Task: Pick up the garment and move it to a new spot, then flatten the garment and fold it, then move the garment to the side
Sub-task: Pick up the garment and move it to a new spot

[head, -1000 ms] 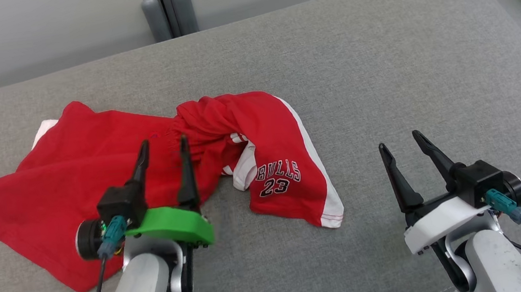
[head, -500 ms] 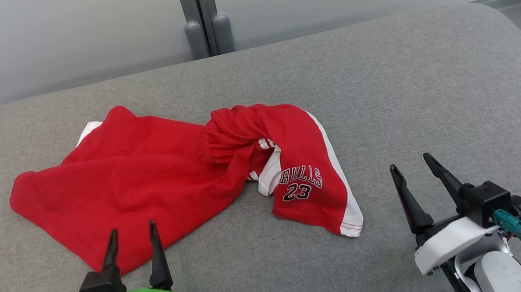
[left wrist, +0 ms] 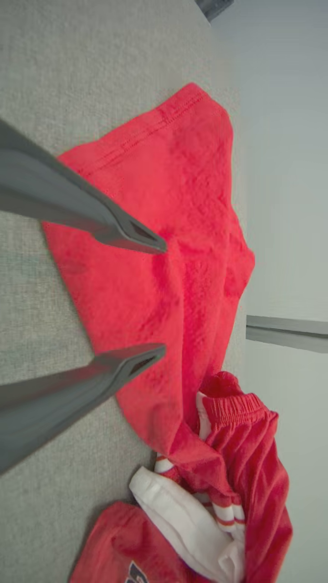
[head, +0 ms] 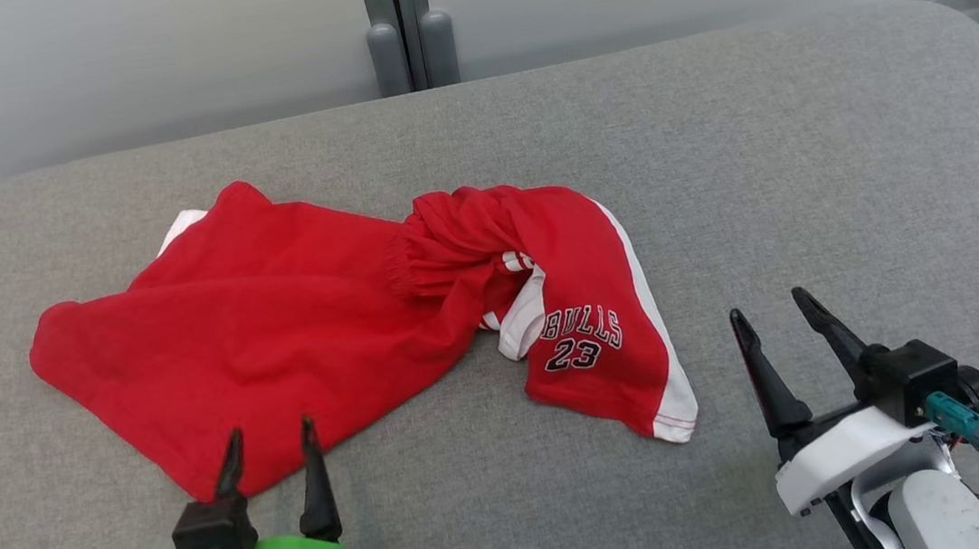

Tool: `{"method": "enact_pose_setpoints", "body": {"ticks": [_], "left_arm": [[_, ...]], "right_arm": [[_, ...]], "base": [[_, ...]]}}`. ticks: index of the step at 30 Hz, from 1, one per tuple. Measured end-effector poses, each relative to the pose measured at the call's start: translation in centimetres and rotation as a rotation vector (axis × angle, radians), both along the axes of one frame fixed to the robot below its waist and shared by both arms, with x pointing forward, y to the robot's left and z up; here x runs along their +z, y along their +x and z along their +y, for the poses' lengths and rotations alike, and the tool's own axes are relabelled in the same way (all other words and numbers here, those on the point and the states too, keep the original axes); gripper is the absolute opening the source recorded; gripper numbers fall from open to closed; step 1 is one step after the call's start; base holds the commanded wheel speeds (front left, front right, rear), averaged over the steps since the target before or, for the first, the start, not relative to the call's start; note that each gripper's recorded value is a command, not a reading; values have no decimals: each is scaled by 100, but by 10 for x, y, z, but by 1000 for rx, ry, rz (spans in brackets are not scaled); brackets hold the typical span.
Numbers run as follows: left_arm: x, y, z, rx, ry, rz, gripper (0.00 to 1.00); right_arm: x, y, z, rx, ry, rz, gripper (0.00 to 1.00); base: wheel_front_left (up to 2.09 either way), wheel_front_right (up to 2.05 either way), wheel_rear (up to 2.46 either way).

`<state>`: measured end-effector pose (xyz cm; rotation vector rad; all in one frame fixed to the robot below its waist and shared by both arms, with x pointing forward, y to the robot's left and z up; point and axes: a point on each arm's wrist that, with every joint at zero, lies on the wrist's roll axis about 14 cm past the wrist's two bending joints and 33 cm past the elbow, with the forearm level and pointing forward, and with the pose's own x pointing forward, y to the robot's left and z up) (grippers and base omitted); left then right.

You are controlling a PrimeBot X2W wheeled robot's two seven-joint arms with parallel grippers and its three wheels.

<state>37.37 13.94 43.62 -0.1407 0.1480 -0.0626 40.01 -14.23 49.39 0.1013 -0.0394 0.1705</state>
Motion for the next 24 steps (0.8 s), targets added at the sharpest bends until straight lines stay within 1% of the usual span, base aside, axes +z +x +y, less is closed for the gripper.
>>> {"method": "enact_pose_setpoints", "body": {"ticks": [4, 11, 15, 19, 21, 22, 23, 24], "left_arm": [[2, 20, -18, -86, 43, -17, 100], [-8, 57, -44, -198, 75, -4, 100], [-35, 65, -55, -254, 93, 68, 100], [-77, 61, -54, -256, 86, 198, 100], [-85, 65, -56, -260, 73, 221, 100], [-88, 66, -58, -259, 64, 232, 38], [-90, 67, -59, -263, 60, 239, 0], [-91, 67, -60, -261, 49, 245, 0]], "right_arm": [[-2, 9, 1, 4, -2, 3, 100], [-16, 28, 4, 13, -4, 31, 100], [-27, 38, 3, 11, -4, 55, 100], [-40, 42, -2, 0, -8, 87, 100], [-44, 43, -5, -7, -9, 96, 100], [-46, 42, -7, -13, -11, 102, 100], [-47, 42, -9, -19, -11, 106, 100], [-48, 42, -11, -24, -12, 108, 100]], "base": [[0, 0, 0], [0, 0, 0], [0, 0, 0], [0, 0, 0], [0, 0, 0], [0, 0, 0], [0, 0, 0], [0, 0, 0]]}}
